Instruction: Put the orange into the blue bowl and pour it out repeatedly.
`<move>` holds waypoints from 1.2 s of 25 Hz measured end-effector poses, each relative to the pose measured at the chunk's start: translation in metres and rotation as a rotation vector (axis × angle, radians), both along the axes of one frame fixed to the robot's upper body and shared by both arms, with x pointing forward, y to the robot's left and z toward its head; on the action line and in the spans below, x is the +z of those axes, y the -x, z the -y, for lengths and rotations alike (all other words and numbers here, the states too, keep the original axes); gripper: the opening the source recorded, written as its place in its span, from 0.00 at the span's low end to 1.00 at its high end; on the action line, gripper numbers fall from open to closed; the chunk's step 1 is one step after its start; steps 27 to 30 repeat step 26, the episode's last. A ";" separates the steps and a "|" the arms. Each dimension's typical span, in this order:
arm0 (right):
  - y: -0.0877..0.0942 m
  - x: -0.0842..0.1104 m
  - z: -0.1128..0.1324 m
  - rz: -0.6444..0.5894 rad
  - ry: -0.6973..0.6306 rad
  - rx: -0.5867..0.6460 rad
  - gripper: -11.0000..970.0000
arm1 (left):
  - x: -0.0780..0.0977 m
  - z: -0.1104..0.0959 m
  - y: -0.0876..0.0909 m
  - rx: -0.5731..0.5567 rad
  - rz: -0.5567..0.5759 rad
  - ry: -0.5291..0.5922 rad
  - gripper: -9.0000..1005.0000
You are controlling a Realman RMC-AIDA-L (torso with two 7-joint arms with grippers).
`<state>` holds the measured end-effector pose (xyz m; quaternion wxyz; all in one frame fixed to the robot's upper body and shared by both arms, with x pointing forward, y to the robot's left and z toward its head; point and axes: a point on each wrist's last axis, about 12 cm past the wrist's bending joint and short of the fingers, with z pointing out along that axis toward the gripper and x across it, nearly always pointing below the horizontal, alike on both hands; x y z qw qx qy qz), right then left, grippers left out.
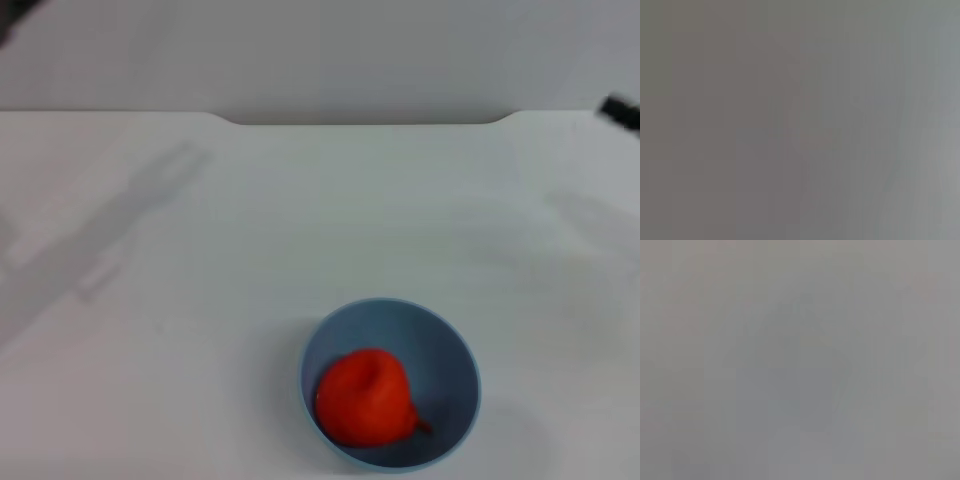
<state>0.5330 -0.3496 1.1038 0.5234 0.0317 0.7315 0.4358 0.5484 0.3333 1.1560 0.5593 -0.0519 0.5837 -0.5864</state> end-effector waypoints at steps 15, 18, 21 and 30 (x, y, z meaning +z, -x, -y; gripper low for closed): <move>0.052 -0.075 0.024 0.198 0.084 -0.560 0.45 | -0.082 -0.033 0.060 0.696 0.386 -0.701 0.78; 0.053 -0.086 0.002 0.257 0.259 -0.546 0.45 | -0.096 -0.018 0.063 0.704 0.486 -0.940 0.78; 0.055 -0.096 -0.020 0.296 0.424 -0.559 0.45 | -0.107 -0.001 0.067 0.665 0.617 -1.155 0.78; 0.058 -0.099 -0.046 0.359 0.595 -0.627 0.45 | -0.114 0.012 0.072 0.621 0.702 -1.243 0.78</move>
